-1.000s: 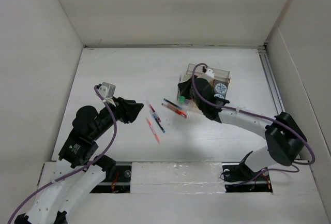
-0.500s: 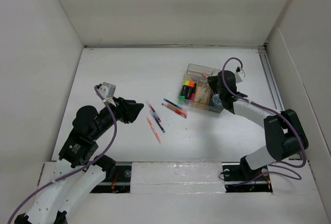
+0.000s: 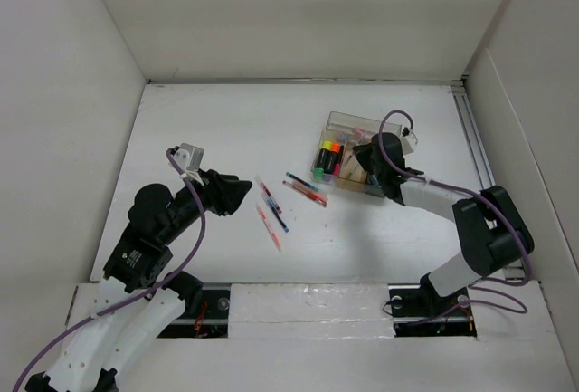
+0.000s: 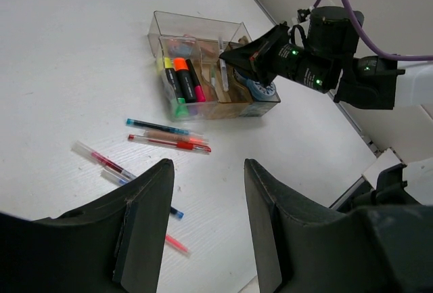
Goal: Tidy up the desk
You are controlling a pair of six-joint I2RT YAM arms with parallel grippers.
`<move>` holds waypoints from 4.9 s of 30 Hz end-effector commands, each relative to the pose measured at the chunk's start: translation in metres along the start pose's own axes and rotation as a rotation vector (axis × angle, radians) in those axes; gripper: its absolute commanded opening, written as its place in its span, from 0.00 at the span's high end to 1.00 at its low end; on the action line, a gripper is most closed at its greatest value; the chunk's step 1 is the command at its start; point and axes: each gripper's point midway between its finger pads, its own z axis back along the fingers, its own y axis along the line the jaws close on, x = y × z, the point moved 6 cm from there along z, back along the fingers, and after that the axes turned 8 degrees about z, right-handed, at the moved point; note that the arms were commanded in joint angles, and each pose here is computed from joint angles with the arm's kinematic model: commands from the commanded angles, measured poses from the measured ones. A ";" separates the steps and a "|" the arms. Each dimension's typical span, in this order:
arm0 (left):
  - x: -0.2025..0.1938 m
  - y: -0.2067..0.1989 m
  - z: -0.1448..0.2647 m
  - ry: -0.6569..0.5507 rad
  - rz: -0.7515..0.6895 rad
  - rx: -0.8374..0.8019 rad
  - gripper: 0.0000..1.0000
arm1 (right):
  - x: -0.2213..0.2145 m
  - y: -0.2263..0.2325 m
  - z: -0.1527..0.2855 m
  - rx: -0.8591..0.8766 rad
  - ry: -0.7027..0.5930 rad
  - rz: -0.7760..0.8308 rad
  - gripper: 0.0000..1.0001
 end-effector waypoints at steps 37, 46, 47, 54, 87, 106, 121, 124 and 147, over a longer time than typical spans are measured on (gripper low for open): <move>0.013 -0.008 0.002 -0.056 -0.023 -0.037 0.58 | -0.197 0.097 0.142 0.457 0.294 0.594 0.76; 0.013 -0.007 0.002 -0.057 -0.019 -0.029 0.58 | -0.268 0.084 0.137 0.316 0.271 0.849 0.55; 0.013 -0.007 0.002 -0.058 -0.023 -0.031 0.58 | -0.270 0.082 0.134 0.303 0.268 0.854 0.55; 0.013 -0.008 0.003 -0.061 -0.024 -0.036 0.58 | -0.273 0.072 0.125 0.254 0.235 0.866 0.57; 0.013 -0.008 0.002 -0.057 -0.025 -0.037 0.58 | -0.172 0.133 0.198 0.684 0.264 0.502 1.00; 0.012 -0.009 0.000 -0.046 -0.024 -0.043 0.58 | 0.024 0.036 0.057 0.187 -0.134 -0.034 1.00; 0.012 -0.008 -0.001 -0.044 -0.025 -0.044 0.58 | 0.009 0.015 0.007 0.043 -0.106 -0.011 1.00; 0.011 -0.008 -0.002 -0.036 -0.024 -0.042 0.58 | 0.007 0.009 0.003 0.025 -0.100 -0.010 1.00; 0.012 -0.009 0.000 -0.046 -0.026 -0.049 0.58 | -0.003 0.059 0.059 0.219 -0.104 0.093 0.73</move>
